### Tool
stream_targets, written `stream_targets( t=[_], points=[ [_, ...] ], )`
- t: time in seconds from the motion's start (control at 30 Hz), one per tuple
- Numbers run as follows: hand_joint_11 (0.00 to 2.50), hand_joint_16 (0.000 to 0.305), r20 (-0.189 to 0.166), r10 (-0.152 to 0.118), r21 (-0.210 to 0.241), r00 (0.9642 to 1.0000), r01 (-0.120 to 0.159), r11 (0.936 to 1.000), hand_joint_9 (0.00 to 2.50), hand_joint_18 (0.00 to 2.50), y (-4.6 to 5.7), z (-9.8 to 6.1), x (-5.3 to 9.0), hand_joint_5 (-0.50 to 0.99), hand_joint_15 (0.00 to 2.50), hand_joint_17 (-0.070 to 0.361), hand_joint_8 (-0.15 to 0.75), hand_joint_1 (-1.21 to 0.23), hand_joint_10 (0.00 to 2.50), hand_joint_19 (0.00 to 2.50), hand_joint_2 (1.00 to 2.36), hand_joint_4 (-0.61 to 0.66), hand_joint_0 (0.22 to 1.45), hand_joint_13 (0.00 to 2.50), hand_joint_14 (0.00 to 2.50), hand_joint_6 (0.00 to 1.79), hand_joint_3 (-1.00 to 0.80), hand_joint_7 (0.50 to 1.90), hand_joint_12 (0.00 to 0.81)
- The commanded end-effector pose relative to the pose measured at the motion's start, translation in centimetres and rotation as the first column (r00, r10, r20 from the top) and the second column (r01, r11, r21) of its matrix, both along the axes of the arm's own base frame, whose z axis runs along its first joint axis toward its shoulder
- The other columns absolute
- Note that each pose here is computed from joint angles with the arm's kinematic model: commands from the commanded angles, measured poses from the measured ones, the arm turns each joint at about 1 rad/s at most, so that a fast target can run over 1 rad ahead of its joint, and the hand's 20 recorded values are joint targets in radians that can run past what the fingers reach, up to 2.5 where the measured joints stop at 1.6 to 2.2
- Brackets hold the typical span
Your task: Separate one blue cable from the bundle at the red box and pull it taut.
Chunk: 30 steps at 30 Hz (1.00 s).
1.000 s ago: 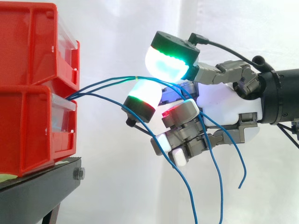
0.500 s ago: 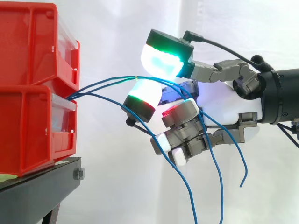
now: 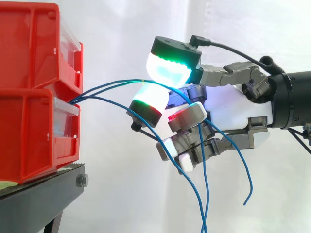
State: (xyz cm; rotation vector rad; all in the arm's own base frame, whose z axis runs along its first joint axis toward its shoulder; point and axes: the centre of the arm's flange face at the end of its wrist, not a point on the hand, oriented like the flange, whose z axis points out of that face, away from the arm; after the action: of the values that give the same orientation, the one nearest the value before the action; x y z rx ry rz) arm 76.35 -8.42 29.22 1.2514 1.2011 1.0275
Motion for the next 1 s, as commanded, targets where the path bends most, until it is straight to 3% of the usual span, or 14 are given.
stream_targets(
  t=[0.0, 0.2, 0.4, 0.7, 0.97],
  points=[
    [1.23, 0.045, -0.001, 0.0, 0.0, 1.0, 0.0, 1.0, 1.24, 0.83, 0.01, -0.02, -0.01, -0.17, 0.64, 0.101, 0.341, -0.9, 0.03, 0.75, 1.02, -0.07, 0.74, 0.88, 0.02, 0.88, -0.32, 1.27, 0.382],
    [1.23, 0.044, 0.002, -0.001, 0.0, 1.0, 0.001, 1.0, 1.22, 0.8, -0.1, 0.07, 0.02, -0.18, 0.63, 0.099, 0.334, -0.93, 0.03, 0.74, 1.0, -0.09, 0.81, 0.86, 0.02, 0.89, -0.5, 1.25, 0.373],
    [1.22, 0.044, -0.001, 0.0, 0.0, 1.0, 0.0, 1.0, 1.17, 0.8, 0.01, -0.02, -0.01, -0.19, 0.63, 0.1, 0.318, -0.96, 0.03, 0.69, 1.0, 0.02, 0.8, 0.83, 0.02, 0.89, -0.5, 1.21, 0.372],
    [1.2, 0.045, 0.001, -0.003, 0.0, 1.0, 0.003, 1.0, 1.12, 0.79, -0.22, 0.06, -0.01, -0.19, 0.62, 0.101, 0.321, -0.98, 0.03, 0.7, 1.0, 0.05, 0.72, 0.81, 0.02, 0.89, -0.5, 1.18, 0.378],
    [1.2, 0.046, 0.002, -0.001, 0.0, 1.0, 0.001, 1.0, 1.2, 0.82, -0.1, 0.07, 0.02, -0.17, 0.63, 0.104, 0.343, -0.73, 0.03, 0.75, 1.0, 0.07, 0.59, 0.84, 0.02, 0.88, -0.5, 1.15, 0.379]
  ],
)
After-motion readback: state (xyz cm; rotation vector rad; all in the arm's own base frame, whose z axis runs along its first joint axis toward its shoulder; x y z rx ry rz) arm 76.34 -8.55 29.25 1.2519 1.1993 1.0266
